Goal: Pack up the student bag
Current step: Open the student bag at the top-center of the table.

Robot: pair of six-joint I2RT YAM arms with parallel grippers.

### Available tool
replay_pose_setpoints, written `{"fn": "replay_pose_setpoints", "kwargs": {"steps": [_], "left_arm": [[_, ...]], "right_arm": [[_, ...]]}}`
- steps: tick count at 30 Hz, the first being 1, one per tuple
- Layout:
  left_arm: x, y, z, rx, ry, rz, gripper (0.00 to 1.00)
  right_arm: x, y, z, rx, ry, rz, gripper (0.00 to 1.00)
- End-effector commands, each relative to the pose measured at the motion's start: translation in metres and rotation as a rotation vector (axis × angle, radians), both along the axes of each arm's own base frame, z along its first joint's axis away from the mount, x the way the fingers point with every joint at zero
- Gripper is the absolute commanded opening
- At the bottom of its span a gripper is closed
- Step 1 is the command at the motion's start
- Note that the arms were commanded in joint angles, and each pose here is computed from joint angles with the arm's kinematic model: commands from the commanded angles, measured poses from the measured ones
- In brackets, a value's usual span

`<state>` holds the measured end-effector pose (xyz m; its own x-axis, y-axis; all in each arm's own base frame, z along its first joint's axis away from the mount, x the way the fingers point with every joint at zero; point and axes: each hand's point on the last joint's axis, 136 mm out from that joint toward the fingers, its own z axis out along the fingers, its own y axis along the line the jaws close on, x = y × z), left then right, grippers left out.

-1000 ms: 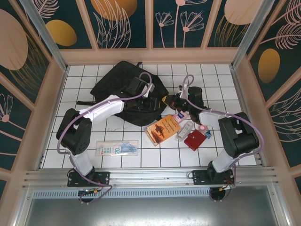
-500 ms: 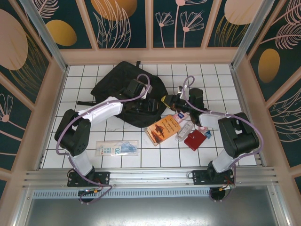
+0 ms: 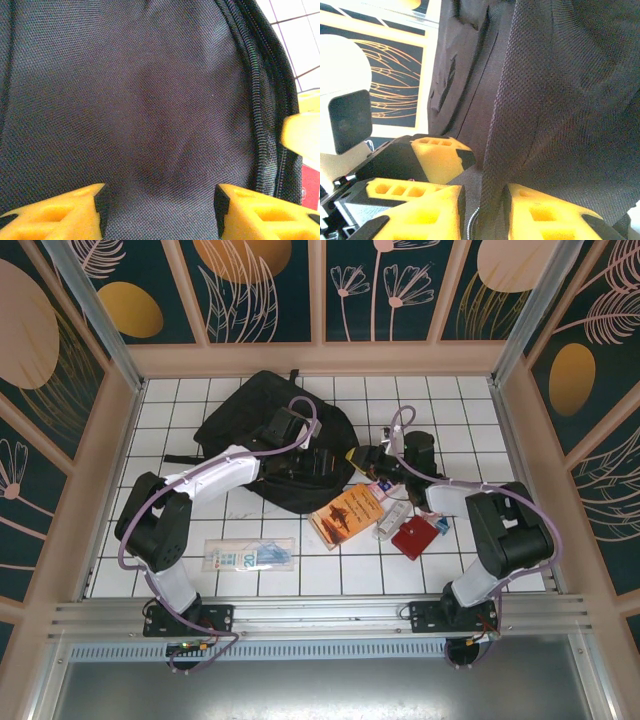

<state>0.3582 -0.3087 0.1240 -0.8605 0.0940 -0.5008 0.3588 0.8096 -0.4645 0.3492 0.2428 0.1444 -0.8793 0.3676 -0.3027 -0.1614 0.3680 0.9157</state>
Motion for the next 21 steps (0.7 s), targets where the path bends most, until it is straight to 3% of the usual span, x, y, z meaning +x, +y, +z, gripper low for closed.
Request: {"fn": "replay_pose_setpoints", "kwargs": {"steps": [1,6,12,15,21], "left_arm": [[0.002,0.003,0.006,0.001,-0.014,0.013,0.59],[0.003,0.001,0.007,-0.002,-0.013,0.011,0.59],[0.005,0.001,0.011,-0.008,-0.018,0.015,0.59],[0.006,0.001,0.013,-0.009,-0.023,0.02,0.59],[0.011,-0.01,0.01,-0.041,0.007,0.009,0.63]], "right_arm": [[-0.003,0.0,0.028,0.04,-0.116,0.027,0.32],[-0.004,0.0,0.023,0.029,-0.107,0.031,0.26],[-0.003,0.0,0.002,0.016,-0.061,0.027,0.12],[-0.003,-0.002,-0.006,0.002,-0.045,0.021,0.0],[-0.004,-0.003,-0.015,-0.009,-0.028,0.019,0.0]]}}
